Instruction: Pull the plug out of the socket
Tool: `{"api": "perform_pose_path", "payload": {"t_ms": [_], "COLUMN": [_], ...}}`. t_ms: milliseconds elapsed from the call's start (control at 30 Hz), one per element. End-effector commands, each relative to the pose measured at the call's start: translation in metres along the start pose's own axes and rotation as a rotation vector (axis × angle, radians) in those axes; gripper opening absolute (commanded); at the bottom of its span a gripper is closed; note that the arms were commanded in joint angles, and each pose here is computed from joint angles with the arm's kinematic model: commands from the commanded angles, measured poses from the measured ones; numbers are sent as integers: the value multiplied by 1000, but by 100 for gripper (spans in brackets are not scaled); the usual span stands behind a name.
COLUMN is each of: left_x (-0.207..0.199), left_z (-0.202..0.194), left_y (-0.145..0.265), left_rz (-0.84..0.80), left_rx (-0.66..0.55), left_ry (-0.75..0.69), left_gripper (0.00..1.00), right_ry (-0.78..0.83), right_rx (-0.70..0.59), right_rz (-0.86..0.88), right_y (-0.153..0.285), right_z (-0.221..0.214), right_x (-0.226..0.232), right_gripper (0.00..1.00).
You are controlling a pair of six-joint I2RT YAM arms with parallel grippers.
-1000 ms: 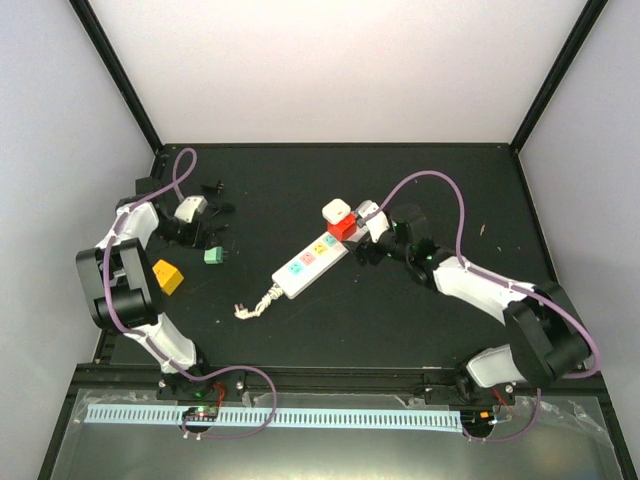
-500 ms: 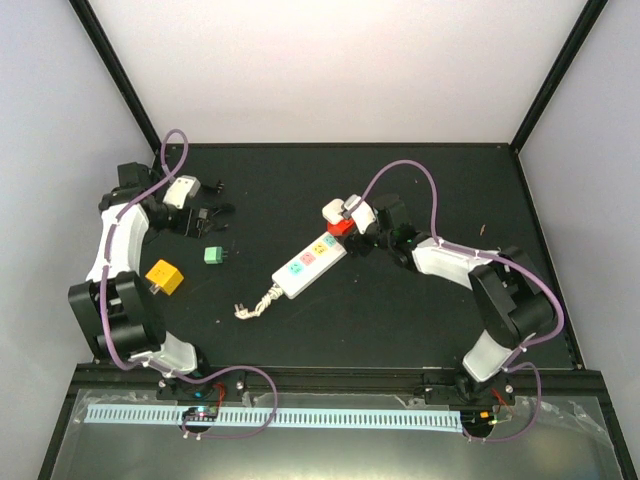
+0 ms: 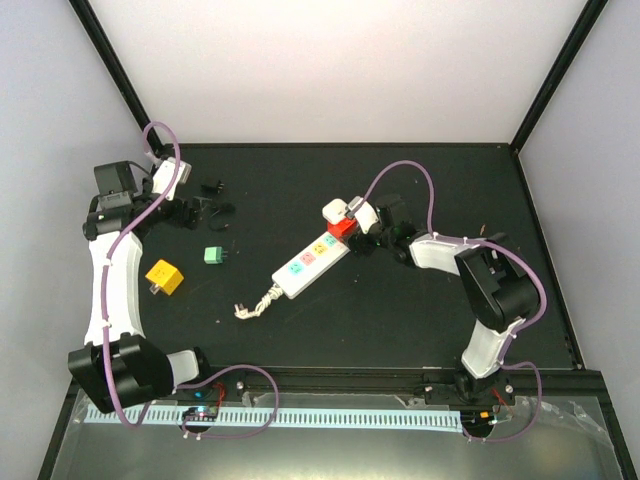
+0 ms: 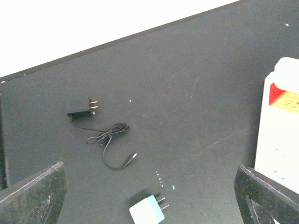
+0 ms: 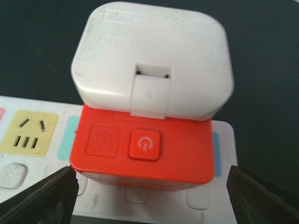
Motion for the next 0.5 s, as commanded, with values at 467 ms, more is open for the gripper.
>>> {"api": "perform_pose_path", "payload": {"t_ms": [467], "left_x": [-12], "left_z": [5], "left_y": [-22], "left_rz": [-218], "left_rx": [-7], "left_ry": [162], "left_gripper": [99], "right_ry": [37], "right_rx": [-80], "right_rz": [70], "right_y": [-17], "right_z": [14], "right_x": [3], "right_gripper": [66]}}
Point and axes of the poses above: each gripper's point midway between its finger pads, its own y axis back along the fingers, its own x axis along the line the jaws close on, z = x × y, the point moved 7 cm from there along y, back along the fingers
